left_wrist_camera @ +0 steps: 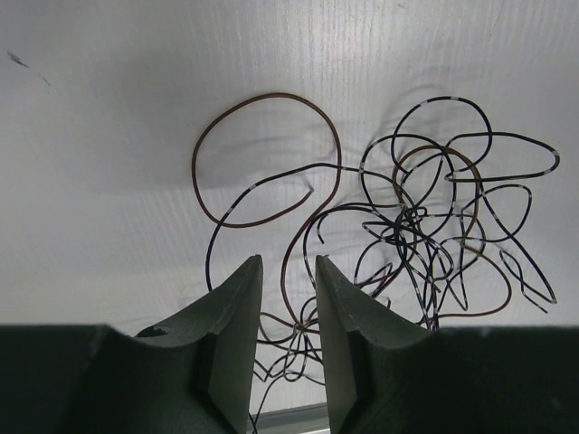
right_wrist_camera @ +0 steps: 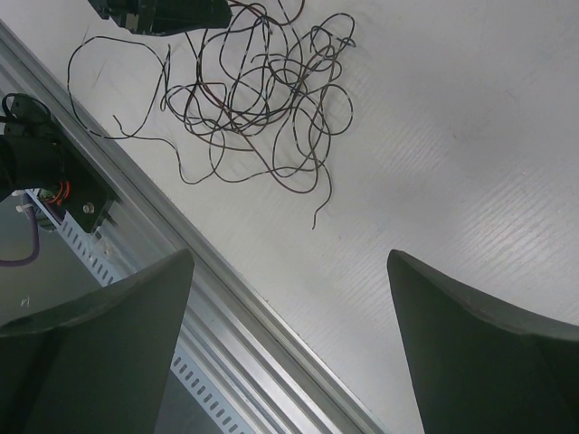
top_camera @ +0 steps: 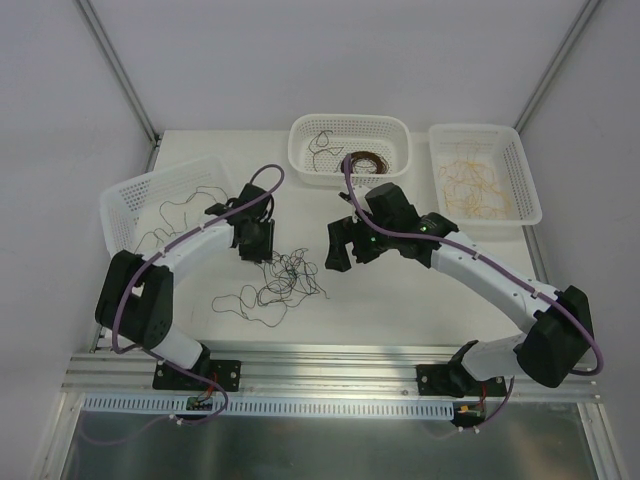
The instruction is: Untangle the cables
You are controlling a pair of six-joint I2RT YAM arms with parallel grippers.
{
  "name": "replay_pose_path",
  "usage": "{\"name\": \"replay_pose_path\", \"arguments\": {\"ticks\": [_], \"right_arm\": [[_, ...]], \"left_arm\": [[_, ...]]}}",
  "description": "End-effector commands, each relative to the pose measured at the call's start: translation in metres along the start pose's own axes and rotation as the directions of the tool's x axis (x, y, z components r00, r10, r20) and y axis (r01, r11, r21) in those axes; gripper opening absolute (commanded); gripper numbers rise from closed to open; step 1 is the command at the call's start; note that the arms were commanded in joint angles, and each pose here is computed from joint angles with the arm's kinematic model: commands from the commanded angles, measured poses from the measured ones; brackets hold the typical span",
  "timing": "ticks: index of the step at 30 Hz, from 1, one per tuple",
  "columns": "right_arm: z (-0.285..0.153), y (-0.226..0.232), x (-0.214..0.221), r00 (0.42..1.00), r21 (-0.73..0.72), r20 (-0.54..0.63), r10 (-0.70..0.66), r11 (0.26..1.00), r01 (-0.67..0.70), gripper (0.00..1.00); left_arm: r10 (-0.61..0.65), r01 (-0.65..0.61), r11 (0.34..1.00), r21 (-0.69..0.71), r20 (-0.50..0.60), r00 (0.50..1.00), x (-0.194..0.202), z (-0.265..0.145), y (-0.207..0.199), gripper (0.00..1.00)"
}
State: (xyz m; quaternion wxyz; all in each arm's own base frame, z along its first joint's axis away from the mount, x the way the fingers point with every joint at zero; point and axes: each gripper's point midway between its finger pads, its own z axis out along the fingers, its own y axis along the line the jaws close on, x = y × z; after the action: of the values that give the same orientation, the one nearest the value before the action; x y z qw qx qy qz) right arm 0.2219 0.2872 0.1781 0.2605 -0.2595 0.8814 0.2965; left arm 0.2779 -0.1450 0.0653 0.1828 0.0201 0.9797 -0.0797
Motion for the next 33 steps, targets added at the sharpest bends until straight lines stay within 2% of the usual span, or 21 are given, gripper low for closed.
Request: {"name": "replay_pose_path", "arguments": {"ticks": [1, 10, 12, 13, 14, 15, 22, 26, 31, 33], "right_arm": [[-0.007, 0.008, -0.008, 0.999, -0.027, 0.024, -0.024, 0.999, 0.025, 0.93], [-0.006, 0.007, 0.000, 1.000, -0.031, 0.005, -0.022, 0.999, 0.022, 0.93], [-0.004, 0.007, 0.002, 1.000, -0.036, -0.003, -0.020, 0.999, 0.020, 0.93], [-0.003, 0.007, 0.002, 1.000, -0.037, -0.002, -0.021, 0.999, 0.021, 0.93], [-0.002, 0.007, 0.002, 1.000, -0.039, -0.002, -0.019, 0.999, 0.019, 0.93], [-0.002, 0.008, 0.002, 1.000, -0.048, -0.002, -0.019, 0.999, 0.019, 0.93], [0.001, 0.014, -0.004, 0.999, -0.080, 0.020, -0.027, 0.996, 0.029, 0.93], [0.001, 0.028, -0.012, 0.998, -0.162, 0.056, 0.017, 0.987, -0.008, 0.93], [0.003, 0.040, -0.034, 0.982, -0.276, 0.165, 0.091, 0.960, -0.042, 0.93], [0.011, 0.037, -0.030, 0.981, -0.280, 0.162, 0.108, 0.958, -0.060, 0.93]], "left_arm": [[0.018, -0.017, 1.000, 0.022, -0.045, 0.999, 0.007, 0.005, -0.001, 0.30], [-0.009, 0.016, 0.998, 0.062, -0.104, 0.995, 0.025, 0.015, -0.006, 0.27], [-0.017, 0.025, 0.997, 0.069, -0.110, 0.994, 0.027, 0.015, -0.007, 0.20], [-0.017, 0.025, 0.997, 0.073, -0.106, 0.994, 0.027, 0.014, -0.008, 0.13], [-0.016, 0.025, 0.997, 0.079, -0.104, 0.994, 0.026, 0.012, -0.009, 0.02], [-0.017, 0.026, 0.996, 0.086, -0.096, 0.995, 0.025, 0.010, -0.010, 0.00], [-0.017, 0.003, 0.976, 0.218, 0.061, 0.998, -0.005, -0.041, -0.035, 0.00], [-0.006, -0.050, 0.945, 0.323, 0.169, 0.986, -0.033, -0.083, -0.071, 0.00], [-0.015, -0.071, 0.902, 0.425, 0.197, 0.980, -0.049, -0.113, -0.113, 0.00], [-0.018, -0.082, 0.888, 0.453, 0.213, 0.977, -0.056, -0.124, -0.125, 0.00]]}}
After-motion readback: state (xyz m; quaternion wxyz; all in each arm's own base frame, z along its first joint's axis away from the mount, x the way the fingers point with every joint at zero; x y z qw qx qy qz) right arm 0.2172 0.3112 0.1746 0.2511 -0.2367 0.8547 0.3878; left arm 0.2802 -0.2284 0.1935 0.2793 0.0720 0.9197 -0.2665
